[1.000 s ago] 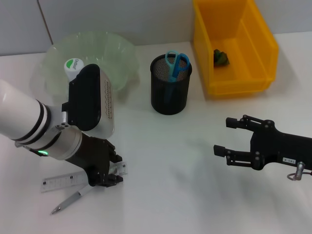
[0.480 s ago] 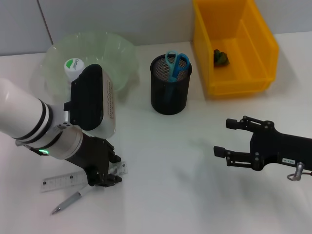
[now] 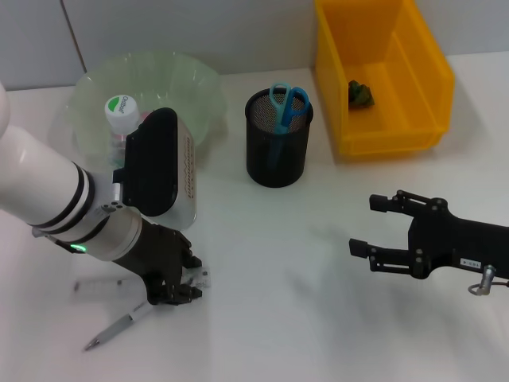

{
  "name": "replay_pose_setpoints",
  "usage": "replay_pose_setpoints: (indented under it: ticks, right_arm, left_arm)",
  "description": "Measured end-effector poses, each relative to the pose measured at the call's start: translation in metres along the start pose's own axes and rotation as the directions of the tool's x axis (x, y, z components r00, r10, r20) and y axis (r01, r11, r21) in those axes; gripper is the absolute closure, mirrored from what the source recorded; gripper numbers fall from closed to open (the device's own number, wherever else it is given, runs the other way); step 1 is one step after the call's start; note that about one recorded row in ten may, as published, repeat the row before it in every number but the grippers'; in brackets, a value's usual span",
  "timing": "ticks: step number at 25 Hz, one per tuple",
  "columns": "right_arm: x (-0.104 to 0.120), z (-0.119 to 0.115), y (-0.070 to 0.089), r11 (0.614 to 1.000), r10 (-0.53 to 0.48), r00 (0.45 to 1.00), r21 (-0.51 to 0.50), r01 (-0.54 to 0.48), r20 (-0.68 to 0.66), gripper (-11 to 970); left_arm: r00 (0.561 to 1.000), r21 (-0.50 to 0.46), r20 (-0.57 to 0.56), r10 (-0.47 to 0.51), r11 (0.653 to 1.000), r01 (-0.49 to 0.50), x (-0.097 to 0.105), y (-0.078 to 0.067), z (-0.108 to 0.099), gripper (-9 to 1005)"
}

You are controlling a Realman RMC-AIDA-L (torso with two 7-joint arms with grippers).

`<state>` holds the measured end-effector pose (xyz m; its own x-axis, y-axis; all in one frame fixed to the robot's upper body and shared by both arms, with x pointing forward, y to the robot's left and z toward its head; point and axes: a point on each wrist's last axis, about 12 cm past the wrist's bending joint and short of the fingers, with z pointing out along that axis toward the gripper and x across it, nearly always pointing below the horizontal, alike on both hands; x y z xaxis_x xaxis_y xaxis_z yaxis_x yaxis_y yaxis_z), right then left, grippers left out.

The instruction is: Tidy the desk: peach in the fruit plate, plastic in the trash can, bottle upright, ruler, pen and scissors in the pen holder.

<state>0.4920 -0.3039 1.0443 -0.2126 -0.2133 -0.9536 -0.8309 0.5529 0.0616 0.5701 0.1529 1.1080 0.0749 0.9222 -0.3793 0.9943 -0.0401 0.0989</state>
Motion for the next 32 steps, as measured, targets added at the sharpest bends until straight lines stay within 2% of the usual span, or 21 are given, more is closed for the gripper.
replay_pose_setpoints:
  ticks: [13,24,32]
  right_arm:
    - [0.001,0.000,0.000,1.000,0.003,1.000,0.003,-0.003,-0.002,126]
    - [0.001,0.000,0.000,1.000,0.006,1.000,0.003,-0.006,-0.001,126]
    - [0.002,0.000,0.000,1.000,0.007,1.000,0.004,-0.007,-0.002,126]
  left_arm:
    - [1.000,-0.006,0.003,0.012,1.000,-0.012,-0.003,0.001,-0.002,682]
    - [1.000,-0.012,0.003,0.016,1.000,-0.016,-0.003,0.001,-0.004,915]
    - [0.998,-0.053,0.042,0.056,0.997,-0.054,-0.011,-0.003,-0.020,974]
